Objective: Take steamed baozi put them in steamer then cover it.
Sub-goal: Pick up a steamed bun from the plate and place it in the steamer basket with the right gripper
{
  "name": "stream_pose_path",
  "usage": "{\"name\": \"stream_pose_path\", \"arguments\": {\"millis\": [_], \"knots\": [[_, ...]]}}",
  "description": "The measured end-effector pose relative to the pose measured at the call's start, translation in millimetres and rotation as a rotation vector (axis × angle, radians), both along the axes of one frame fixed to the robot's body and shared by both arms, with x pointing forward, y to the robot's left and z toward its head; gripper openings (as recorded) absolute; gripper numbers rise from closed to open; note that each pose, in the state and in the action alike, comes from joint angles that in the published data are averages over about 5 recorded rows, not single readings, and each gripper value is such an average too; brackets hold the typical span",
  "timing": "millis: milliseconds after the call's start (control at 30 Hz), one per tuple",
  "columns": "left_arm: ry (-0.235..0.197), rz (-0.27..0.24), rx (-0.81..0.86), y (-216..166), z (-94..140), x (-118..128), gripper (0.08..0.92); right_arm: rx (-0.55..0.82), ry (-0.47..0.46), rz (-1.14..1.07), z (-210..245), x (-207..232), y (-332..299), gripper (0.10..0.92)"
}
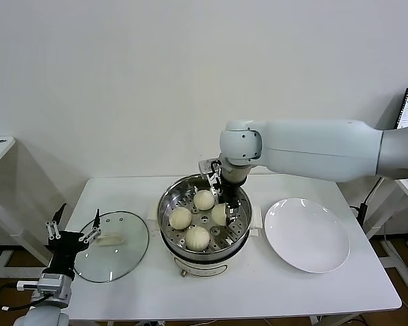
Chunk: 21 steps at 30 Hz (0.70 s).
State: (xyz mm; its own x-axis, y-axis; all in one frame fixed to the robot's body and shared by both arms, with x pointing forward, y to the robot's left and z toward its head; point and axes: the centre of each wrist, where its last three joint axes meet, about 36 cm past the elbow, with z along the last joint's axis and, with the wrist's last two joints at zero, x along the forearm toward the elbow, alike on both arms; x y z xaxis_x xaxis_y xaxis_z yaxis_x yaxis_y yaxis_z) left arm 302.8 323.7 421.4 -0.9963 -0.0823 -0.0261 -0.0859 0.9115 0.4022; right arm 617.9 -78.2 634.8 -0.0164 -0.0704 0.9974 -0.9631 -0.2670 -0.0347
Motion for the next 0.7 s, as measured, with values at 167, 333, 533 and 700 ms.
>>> {"name": "stream_pose_path", "arguments": {"millis": [167,333,533,700], "knots": [[0.000,-0.001,-0.001,-0.1,-0.1,0.5,0.823,-0.007,0.000,-0.010,-11.3,4.2,-0.7,0.669],[0.002,-0.002,-0.002,-0.5,-0.6,0.2,0.823,-0.013,0.000,-0.014,-19.3,6.2,-0.7,0.670],[0.004,-0.001,-0.003,-0.6,-1.3,-0.3,0.823,-0.012,0.004,-0.011,-26.4,6.1,2.7,0.684],[0.006,-0.003,-0.005,-1.7,-1.7,-0.3,0.823,-0.009,0.002,-0.010,-29.1,6.3,3.0,0.774]]}}
